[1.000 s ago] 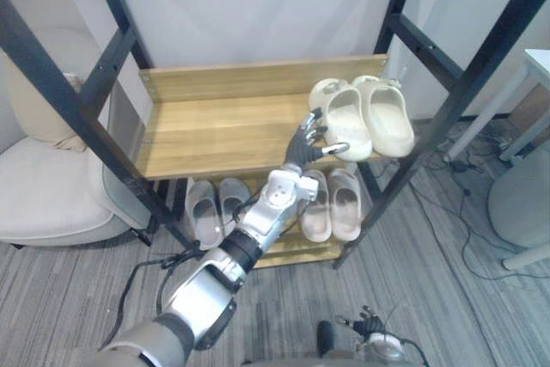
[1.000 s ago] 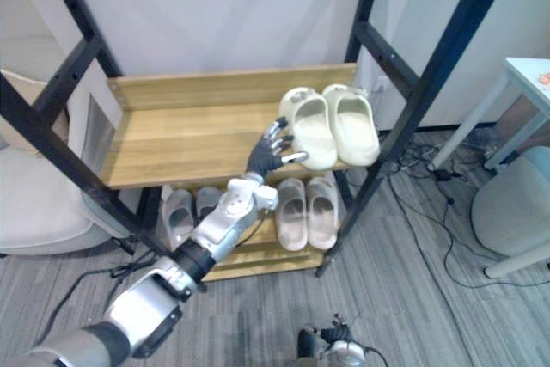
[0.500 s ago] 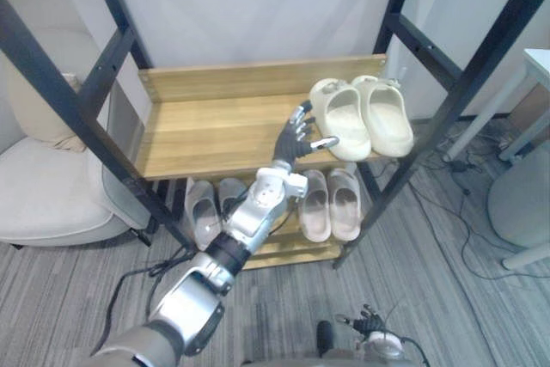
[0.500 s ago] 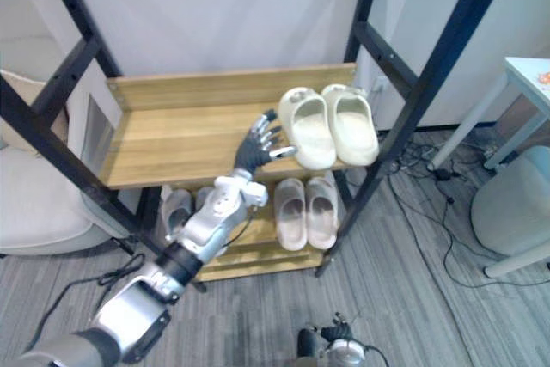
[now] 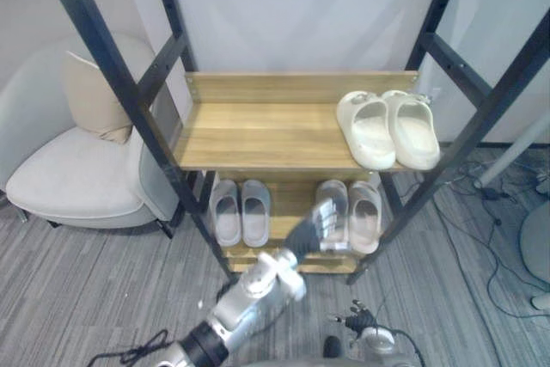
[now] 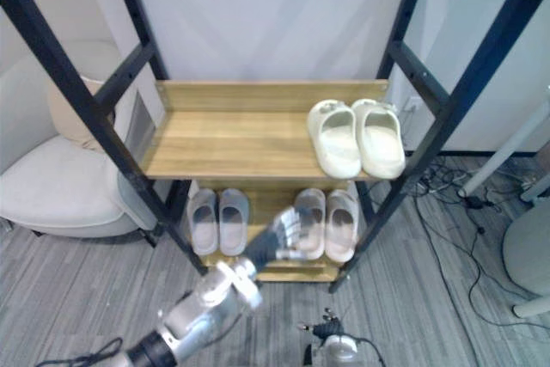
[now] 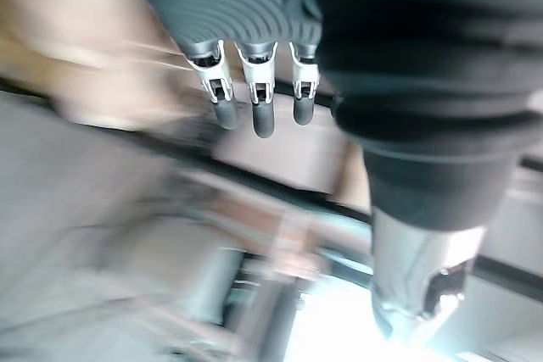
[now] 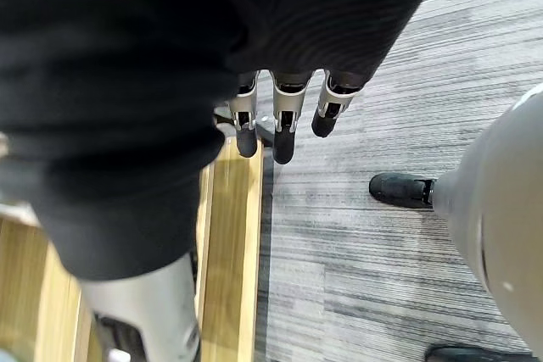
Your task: Organize the slippers on the shoe rack
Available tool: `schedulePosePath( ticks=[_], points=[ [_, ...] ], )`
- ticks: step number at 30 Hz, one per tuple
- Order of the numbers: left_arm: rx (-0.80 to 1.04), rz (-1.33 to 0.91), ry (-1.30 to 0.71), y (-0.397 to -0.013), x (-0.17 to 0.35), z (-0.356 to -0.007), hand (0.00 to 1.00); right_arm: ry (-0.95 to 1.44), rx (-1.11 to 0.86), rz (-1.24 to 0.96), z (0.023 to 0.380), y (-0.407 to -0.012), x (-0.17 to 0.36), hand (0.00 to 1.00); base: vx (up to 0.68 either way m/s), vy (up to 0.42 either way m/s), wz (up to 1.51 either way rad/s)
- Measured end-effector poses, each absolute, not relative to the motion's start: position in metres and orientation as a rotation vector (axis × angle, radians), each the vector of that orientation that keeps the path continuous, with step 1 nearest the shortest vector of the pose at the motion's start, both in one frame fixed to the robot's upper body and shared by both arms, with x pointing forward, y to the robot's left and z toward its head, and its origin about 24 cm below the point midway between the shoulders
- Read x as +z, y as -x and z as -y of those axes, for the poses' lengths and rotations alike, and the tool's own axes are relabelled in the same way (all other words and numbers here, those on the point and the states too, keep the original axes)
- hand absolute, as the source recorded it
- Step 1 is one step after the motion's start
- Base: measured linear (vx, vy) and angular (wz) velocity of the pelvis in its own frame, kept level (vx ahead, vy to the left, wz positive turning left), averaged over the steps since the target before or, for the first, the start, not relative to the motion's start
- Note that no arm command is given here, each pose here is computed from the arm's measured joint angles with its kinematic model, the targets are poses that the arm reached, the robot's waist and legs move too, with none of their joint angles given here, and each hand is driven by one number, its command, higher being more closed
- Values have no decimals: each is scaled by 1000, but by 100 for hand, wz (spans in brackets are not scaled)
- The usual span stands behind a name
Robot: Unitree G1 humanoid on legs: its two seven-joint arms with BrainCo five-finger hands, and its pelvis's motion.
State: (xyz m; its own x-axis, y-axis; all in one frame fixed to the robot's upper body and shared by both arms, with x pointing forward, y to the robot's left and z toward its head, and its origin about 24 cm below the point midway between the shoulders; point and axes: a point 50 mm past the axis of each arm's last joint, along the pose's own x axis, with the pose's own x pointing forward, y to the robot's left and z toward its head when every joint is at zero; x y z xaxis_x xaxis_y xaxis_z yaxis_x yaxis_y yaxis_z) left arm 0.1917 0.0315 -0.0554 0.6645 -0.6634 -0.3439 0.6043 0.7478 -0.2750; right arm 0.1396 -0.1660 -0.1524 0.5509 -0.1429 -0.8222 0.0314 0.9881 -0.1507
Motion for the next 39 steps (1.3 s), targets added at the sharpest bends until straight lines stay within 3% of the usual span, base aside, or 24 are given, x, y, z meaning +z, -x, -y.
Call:
schedulePosePath(
  ticks=[5, 6, 9, 15, 26, 39],
  points=[
    [-649, -695, -145, -167, -114, -69, 0, 140, -82, -966, 162, -140, -152, 0, -28, -24, 4],
    [-562, -770, -216, -161, -129, -89, 0, 144, -81, -968, 162, -137, -153, 0, 0, 0, 0],
    [-379, -887, -280, -151, -146, -123, 0, 152, -73, -964, 161, -135, -153, 0, -47, -20, -1],
    [-187, -993, -314, -132, -157, -157, 0, 138, -110, -969, 167, -134, -154, 0, 26, -2, 0],
    [-14, -1025, -277, -122, -159, -179, 0, 135, -170, -1015, 191, -112, -159, 0, 76, 0, -1],
    [33, -957, -187, -130, -154, -172, 0, 212, -113, -905, 209, -128, -147, 0, -92, -40, 65]
  ],
)
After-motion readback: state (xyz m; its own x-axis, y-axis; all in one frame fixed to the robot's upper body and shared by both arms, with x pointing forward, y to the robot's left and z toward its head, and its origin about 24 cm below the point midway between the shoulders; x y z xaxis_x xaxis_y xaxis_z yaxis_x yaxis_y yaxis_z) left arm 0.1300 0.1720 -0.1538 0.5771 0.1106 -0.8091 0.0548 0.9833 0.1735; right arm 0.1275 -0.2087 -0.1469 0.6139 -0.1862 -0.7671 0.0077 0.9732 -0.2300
